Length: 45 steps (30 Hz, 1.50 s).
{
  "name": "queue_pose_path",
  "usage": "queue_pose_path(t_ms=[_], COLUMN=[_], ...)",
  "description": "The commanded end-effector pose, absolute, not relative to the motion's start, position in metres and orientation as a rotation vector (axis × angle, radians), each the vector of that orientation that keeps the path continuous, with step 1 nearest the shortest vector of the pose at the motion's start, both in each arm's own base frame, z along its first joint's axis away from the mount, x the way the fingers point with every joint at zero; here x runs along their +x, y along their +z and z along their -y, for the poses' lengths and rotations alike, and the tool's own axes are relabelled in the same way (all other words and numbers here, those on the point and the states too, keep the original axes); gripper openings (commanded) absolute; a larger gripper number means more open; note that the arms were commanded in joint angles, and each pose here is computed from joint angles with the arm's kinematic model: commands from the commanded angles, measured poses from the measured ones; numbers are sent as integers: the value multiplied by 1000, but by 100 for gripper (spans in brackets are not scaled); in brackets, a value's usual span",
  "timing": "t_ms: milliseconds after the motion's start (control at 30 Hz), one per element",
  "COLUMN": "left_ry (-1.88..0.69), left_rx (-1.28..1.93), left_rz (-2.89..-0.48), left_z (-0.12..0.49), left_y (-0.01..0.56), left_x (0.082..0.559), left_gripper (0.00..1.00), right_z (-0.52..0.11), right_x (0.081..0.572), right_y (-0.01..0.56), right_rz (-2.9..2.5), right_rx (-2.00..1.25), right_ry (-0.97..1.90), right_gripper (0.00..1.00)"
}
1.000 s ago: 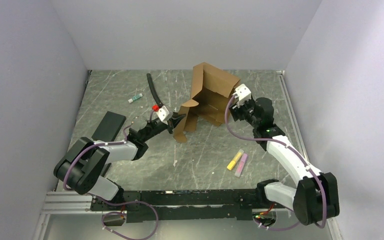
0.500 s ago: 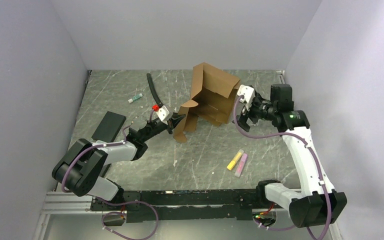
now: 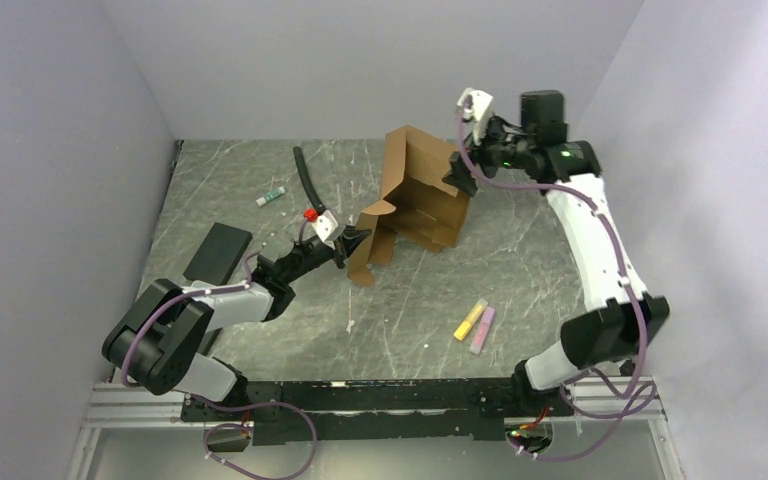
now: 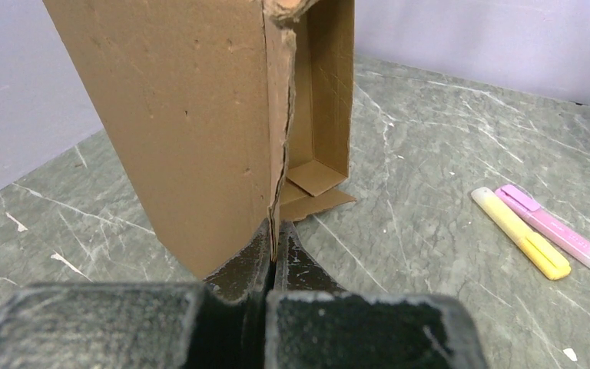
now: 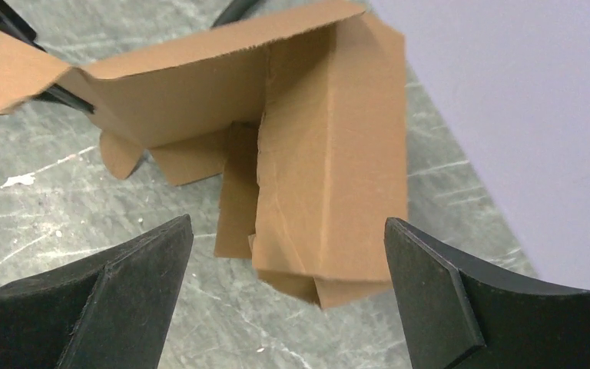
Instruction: Fold the paper box
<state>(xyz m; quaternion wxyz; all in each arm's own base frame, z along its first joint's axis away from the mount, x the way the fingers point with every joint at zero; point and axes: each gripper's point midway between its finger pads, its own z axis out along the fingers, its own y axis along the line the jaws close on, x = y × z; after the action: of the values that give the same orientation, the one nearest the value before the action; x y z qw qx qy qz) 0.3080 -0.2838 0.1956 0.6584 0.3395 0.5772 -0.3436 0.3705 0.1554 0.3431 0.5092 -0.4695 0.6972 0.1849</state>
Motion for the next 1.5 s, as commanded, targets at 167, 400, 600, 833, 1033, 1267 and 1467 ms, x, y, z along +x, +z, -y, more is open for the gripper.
queue_pose_path(t_ms=[167, 400, 600, 833, 1033, 1267, 1467], left_ry=[-816, -852, -906, -984, -1059, -1064, -1088], left_rx=[765, 753, 728, 672, 614, 593, 589], left_rz=[-1301, -1295, -1285, -1290, -1325, -1353, -1353], left_z=[286, 289, 290, 291, 294, 292, 292], left_y=[207, 213, 223, 230, 234, 233, 237], left_x=[304, 302, 296, 290, 289, 289, 285], left_gripper=[0, 0, 0, 0, 0, 0, 0], right_z=[-174, -173, -164, -160, -167, -170, -167], right_x=[427, 445, 453, 456, 452, 444, 451], right_y=[315, 287, 273, 272, 272, 284, 294], right_rz=[-1778, -1771, -1746, -1674, -1650, -1621, -1578], right_rx=[-1113, -1152, -1139, -1098, -1104, -1109, -1118], right_ry=[201, 7, -122, -201, -182, -152, -208], right_gripper=[99, 86, 72, 49, 58, 74, 78])
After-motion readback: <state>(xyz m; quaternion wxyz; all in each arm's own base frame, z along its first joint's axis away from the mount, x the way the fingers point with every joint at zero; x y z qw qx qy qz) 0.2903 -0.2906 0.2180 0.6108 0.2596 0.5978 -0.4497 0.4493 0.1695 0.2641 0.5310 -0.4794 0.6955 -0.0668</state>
